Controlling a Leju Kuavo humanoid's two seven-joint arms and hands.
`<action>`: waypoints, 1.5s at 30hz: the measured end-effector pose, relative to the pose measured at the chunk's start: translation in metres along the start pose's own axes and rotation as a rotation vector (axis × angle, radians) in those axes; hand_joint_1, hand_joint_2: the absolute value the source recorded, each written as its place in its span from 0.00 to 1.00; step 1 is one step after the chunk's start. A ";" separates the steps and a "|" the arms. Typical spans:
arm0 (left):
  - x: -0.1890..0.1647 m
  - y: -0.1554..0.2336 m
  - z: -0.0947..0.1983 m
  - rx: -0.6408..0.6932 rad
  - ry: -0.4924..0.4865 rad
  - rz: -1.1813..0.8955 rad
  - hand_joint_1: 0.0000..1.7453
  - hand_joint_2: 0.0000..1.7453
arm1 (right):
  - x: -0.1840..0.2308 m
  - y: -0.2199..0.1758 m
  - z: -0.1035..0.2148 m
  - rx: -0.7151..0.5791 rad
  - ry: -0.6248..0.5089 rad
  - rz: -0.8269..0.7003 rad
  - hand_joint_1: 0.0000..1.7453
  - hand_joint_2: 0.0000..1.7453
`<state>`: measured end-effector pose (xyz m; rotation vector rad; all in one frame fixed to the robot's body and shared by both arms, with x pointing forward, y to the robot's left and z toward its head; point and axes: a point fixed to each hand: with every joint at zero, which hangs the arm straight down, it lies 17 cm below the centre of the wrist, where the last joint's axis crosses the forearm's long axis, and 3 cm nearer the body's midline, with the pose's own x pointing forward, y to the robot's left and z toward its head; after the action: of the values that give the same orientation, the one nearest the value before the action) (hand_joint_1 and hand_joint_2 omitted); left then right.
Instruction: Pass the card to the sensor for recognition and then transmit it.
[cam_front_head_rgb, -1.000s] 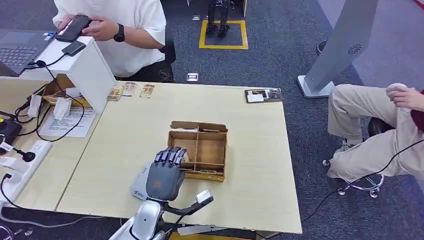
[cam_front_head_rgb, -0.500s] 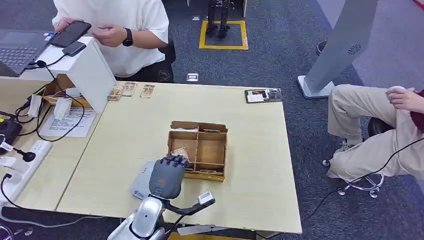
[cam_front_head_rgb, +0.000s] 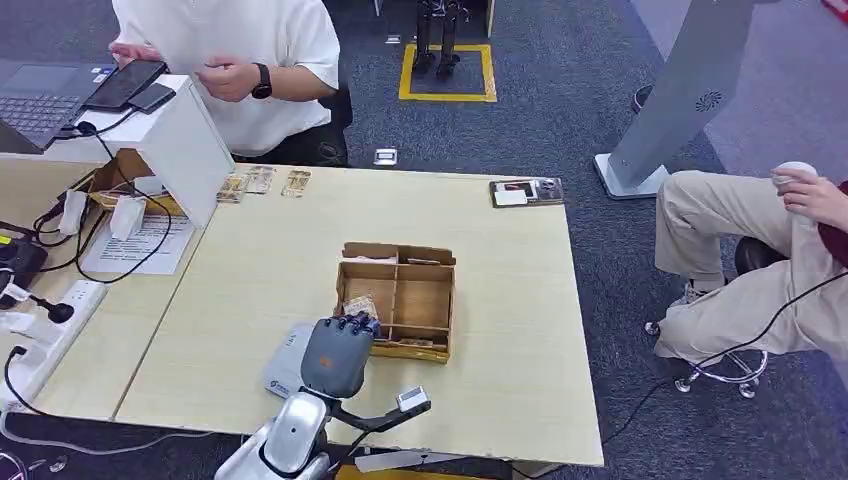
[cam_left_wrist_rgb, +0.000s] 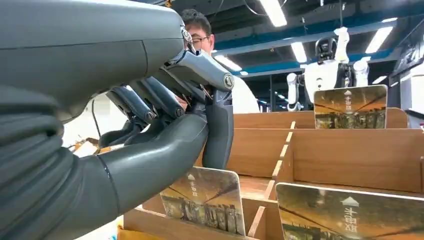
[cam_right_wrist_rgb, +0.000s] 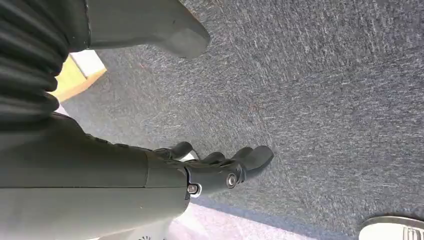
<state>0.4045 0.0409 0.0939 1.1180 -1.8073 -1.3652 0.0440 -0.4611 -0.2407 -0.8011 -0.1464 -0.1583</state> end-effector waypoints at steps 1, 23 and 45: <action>0.001 0.001 0.000 0.006 -0.002 0.002 0.00 1.00 | 0.000 0.000 0.000 0.000 0.000 0.000 0.00 1.00; -0.017 0.137 0.008 0.398 0.147 0.154 0.00 1.00 | -0.002 0.000 0.000 0.001 0.008 0.014 0.00 1.00; -0.052 0.101 0.009 0.318 0.165 0.058 0.00 1.00 | 0.003 0.001 0.000 0.002 -0.004 0.013 0.00 1.00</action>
<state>0.3942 0.1024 0.1893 1.2865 -1.9610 -0.9424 0.0472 -0.4608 -0.2406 -0.8000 -0.1453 -0.1440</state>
